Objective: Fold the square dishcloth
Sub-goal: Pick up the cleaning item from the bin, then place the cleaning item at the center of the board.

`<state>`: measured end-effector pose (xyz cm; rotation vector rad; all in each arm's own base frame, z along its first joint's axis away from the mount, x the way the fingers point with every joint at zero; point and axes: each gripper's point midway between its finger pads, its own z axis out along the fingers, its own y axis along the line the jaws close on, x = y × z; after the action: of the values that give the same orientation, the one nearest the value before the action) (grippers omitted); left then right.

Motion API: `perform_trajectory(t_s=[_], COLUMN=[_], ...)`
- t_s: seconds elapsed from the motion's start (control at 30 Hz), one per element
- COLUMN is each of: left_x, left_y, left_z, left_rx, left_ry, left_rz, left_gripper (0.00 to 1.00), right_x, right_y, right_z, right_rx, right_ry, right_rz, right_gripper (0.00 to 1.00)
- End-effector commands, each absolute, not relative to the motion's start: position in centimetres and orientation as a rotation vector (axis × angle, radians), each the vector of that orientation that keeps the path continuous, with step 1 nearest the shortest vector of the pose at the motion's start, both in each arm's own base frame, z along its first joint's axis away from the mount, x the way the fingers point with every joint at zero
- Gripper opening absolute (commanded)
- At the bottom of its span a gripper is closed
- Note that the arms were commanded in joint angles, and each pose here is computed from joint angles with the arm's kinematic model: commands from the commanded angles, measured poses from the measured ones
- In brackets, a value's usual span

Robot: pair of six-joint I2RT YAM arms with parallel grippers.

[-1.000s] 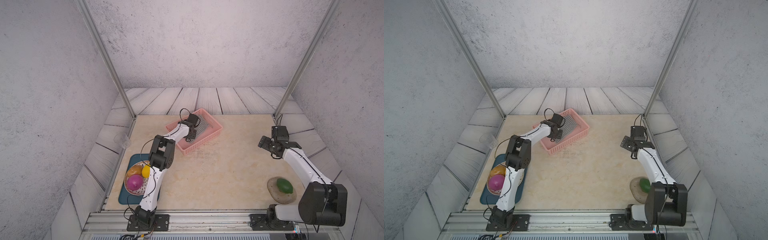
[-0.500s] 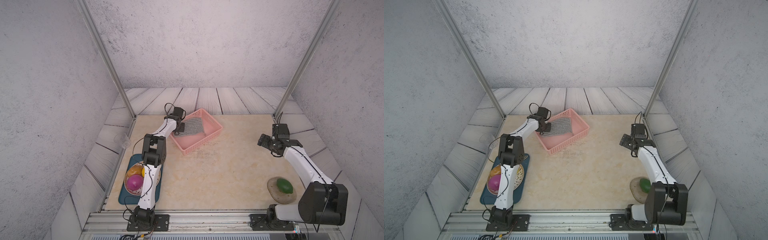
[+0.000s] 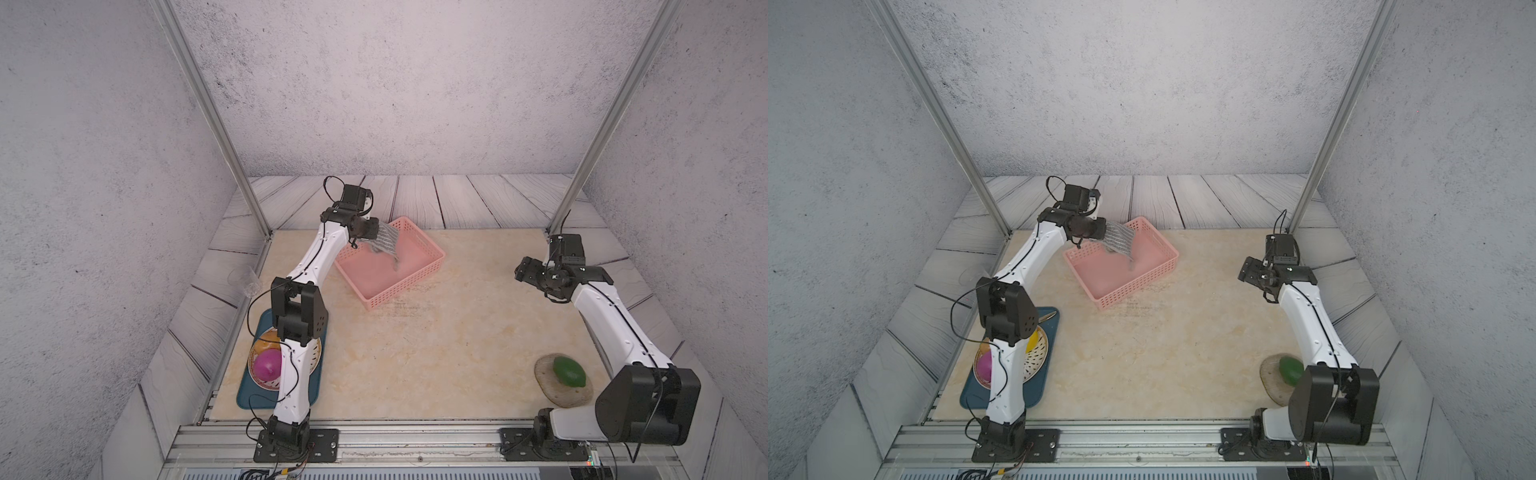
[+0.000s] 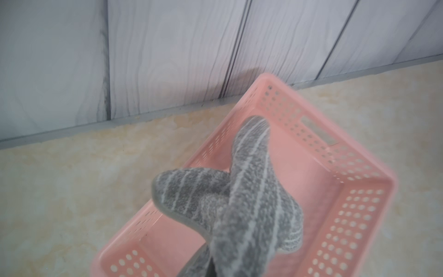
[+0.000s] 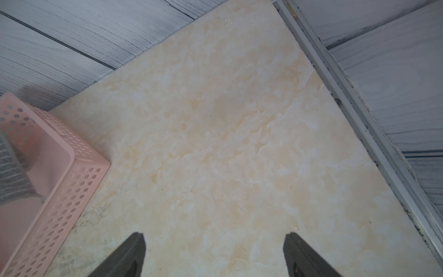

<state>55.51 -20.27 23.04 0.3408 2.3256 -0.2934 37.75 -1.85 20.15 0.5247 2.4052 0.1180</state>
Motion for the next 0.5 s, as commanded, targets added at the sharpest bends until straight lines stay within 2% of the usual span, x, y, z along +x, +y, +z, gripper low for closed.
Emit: perform_trajectory(t_s=[0.0, 0.23, 0.47], left_x=[52.8, 48.7, 45.1], left_y=[-23.6, -29.3, -35.1], left_z=[28.4, 32.3, 32.2], left_rx=[0.438, 0.557, 0.677], left_ry=[2.229, 2.135, 2.121], left_rz=[-0.41, -0.549, -0.655], left_gripper=[0.0, 0.0, 0.0], right_x=[36.8, 35.3, 34.0], right_y=[-1.5, -2.3, -3.8], right_z=[22.2, 24.3, 24.4], right_rx=[0.509, 0.544, 0.612], right_ry=[2.4, 2.378, 2.363], right_rz=[0.143, 0.095, -0.008], right_gripper=[0.88, 0.88, 0.88])
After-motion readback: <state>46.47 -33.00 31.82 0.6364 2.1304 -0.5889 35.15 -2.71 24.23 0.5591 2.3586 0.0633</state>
